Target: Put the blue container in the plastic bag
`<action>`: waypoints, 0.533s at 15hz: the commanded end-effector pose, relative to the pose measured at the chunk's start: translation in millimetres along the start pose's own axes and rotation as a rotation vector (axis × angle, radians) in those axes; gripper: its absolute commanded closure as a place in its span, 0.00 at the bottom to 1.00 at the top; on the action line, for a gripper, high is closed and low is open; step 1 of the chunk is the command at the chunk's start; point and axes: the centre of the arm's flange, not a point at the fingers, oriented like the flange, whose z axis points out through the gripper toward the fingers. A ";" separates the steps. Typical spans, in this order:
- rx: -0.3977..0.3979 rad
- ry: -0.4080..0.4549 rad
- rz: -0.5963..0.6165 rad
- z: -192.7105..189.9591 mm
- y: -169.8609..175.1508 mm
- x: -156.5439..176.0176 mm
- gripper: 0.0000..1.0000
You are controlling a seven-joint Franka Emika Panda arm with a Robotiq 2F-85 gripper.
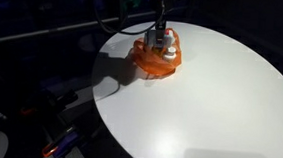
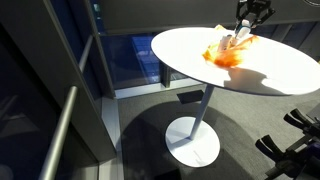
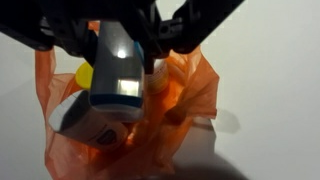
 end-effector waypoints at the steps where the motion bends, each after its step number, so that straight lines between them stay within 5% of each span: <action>1: -0.004 -0.051 0.048 11.1 1.5 -1.3 0.82; 5: -0.002 -0.078 0.066 20.1 2.0 0.4 0.81; 6: 0.001 -0.081 0.065 19.6 2.8 1.5 0.32; 8: 0.007 -0.092 0.071 18.5 5.5 3.4 0.24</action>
